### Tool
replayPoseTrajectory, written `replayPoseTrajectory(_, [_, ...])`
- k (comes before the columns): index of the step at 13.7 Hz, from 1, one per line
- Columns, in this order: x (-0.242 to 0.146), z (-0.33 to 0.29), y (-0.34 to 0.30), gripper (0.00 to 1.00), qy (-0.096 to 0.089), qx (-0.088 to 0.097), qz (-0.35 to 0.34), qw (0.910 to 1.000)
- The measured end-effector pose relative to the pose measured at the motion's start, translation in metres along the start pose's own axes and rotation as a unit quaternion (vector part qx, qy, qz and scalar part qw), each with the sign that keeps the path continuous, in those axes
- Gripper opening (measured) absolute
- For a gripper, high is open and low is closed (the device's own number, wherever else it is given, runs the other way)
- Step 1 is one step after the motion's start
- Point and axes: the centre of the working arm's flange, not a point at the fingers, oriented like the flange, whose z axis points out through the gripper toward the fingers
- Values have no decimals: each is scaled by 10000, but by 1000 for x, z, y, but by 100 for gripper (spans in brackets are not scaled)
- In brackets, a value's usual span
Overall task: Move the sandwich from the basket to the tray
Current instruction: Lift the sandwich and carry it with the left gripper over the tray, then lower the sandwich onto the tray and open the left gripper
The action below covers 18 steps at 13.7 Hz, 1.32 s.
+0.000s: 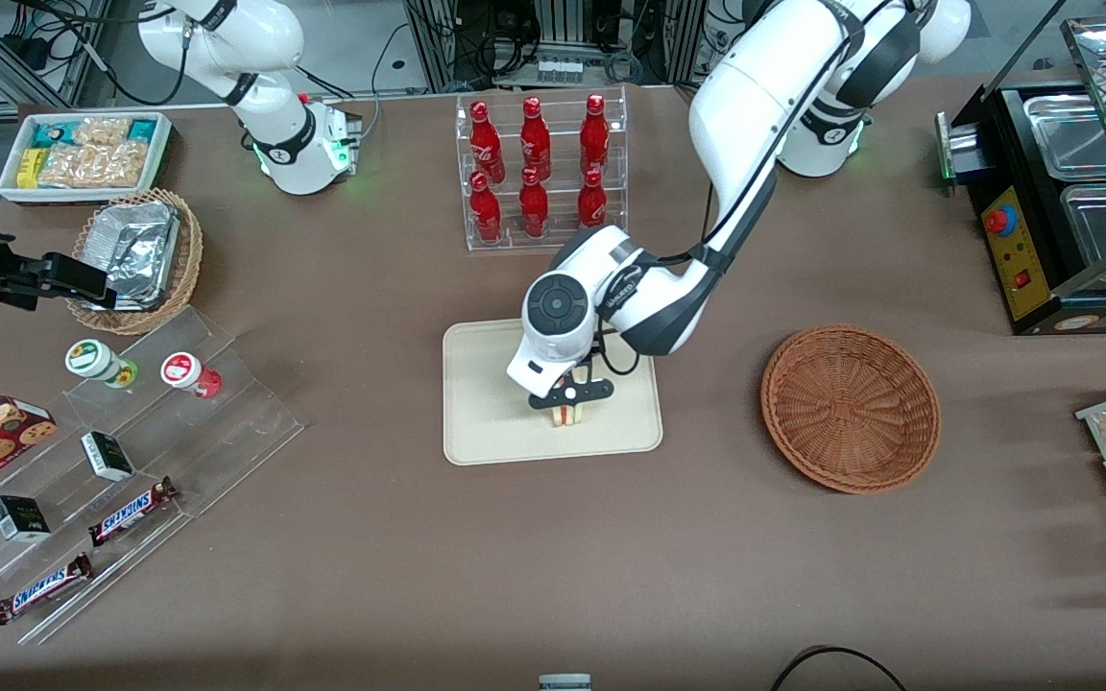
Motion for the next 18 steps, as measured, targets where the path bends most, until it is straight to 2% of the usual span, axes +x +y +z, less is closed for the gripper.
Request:
replayPoseTrajectory(7, [-5, 9, 8, 15, -28, 32, -144, 9999])
replayPoseTrajectory(11, [-5, -4, 13, 52, 45, -60, -150, 9999])
replayPoseTrajectory(14, [-4, -50, 11, 83, 159, -127, -165, 9997])
replayPoseTrajectory(16, [-5, -82, 7, 100, 280, -204, -178, 9992])
replayPoseTrajectory(18, [5, -103, -6, 100, 417, -165, -140, 9989])
